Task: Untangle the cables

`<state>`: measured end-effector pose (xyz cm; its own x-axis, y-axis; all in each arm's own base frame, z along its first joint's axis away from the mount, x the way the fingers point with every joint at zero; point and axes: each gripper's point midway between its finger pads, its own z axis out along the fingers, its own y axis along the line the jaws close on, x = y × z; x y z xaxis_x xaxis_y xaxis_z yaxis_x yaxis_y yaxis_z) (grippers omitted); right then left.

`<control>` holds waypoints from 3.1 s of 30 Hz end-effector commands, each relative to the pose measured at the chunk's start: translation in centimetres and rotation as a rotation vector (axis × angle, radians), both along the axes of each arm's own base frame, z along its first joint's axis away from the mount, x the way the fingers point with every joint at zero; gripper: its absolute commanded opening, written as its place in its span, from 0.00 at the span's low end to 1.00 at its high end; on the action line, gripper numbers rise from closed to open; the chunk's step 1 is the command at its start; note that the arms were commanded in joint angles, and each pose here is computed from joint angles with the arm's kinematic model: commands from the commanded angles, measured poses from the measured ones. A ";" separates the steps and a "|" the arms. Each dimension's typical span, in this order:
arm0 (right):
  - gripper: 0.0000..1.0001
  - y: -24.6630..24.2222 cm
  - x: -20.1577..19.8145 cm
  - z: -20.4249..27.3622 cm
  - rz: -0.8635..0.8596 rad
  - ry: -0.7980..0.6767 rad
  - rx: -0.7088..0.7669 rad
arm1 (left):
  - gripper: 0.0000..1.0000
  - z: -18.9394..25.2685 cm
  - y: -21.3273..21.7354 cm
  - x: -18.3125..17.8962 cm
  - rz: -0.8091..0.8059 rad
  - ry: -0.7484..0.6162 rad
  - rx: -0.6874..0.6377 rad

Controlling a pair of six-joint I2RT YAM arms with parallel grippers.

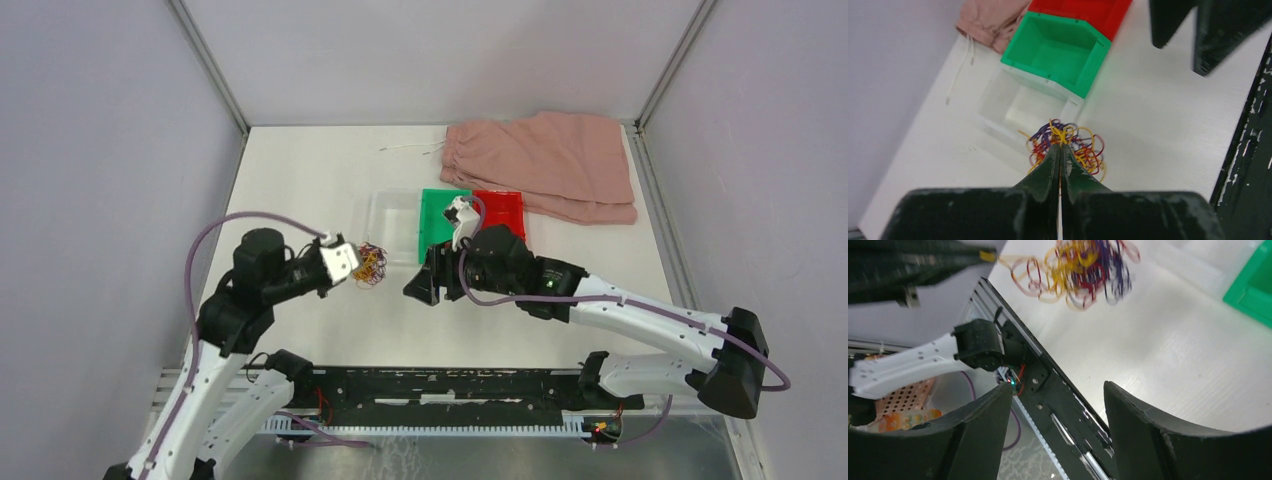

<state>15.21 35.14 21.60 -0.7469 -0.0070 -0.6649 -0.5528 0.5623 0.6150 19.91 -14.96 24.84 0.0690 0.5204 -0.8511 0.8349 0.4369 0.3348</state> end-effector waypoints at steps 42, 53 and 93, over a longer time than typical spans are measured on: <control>0.80 7.2 0.4 6.3 0.165 -0.002 0.266 | 0.03 5.5 -1.4 -7.3 -0.419 -0.644 -0.004; 0.80 9.7 -1.3 5.6 0.235 0.032 0.285 | 0.03 6.7 -1.7 -7.3 -0.426 -0.672 -0.034; 0.79 6.8 3.2 -11.5 -0.023 0.091 -0.002 | 0.03 25.9 -2.4 -7.2 -0.246 -0.515 -0.653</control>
<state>17.60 43.64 12.47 -0.8224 0.0155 -0.5687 -0.4905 0.4873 0.7225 14.29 -18.30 43.27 0.4512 -0.0061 -0.8924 0.8074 0.4288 0.4053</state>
